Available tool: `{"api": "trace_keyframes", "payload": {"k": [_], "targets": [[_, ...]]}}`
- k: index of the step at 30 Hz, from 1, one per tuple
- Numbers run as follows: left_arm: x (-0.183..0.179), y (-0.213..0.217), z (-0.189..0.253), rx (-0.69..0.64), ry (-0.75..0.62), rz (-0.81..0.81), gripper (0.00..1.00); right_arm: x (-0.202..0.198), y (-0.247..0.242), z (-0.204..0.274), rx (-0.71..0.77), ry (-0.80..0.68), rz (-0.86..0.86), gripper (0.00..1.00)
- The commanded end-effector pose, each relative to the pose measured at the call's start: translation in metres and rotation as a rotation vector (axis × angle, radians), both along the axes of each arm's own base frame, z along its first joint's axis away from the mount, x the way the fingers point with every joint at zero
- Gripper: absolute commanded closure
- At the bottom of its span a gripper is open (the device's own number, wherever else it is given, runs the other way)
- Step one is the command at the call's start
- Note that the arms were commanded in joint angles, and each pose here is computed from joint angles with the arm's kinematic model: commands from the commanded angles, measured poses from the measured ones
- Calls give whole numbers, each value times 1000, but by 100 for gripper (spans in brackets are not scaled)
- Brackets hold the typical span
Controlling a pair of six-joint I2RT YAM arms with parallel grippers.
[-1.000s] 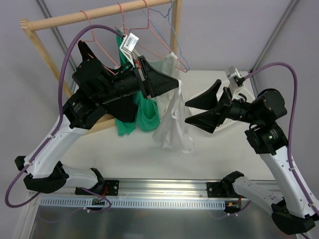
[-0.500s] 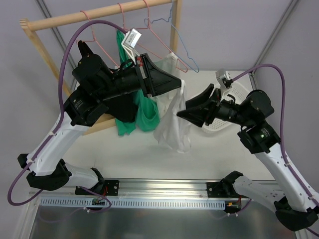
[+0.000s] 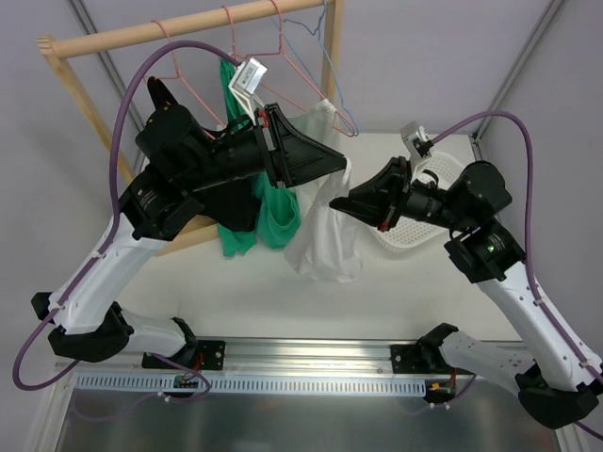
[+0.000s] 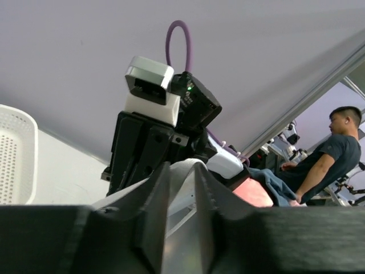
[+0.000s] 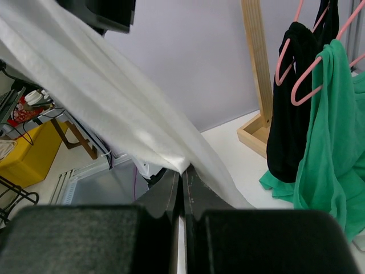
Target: Remove the tank top from the hanger
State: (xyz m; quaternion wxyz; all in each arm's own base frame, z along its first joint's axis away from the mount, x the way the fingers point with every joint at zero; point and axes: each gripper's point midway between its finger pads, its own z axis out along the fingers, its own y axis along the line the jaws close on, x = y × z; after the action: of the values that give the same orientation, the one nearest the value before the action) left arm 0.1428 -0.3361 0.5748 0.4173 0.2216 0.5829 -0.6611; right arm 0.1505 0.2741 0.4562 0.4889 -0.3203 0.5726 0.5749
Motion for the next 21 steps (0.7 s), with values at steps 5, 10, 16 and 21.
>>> {"api": "trace_keyframes", "payload": {"k": [5, 10, 16, 21], "targets": [[0, 25, 8, -47, -57, 113, 46, -10, -29, 41, 56, -116, -128, 100], [6, 43, -4, -49, -40, 210, 13, 2, -46, 43, 48, -151, -265, 100], [8, 71, -12, -61, -52, 328, 9, 27, -86, 49, 33, -194, -555, 100], [4, 81, -18, -63, -53, 349, 9, 59, -126, 45, -30, -211, -834, 100]]}}
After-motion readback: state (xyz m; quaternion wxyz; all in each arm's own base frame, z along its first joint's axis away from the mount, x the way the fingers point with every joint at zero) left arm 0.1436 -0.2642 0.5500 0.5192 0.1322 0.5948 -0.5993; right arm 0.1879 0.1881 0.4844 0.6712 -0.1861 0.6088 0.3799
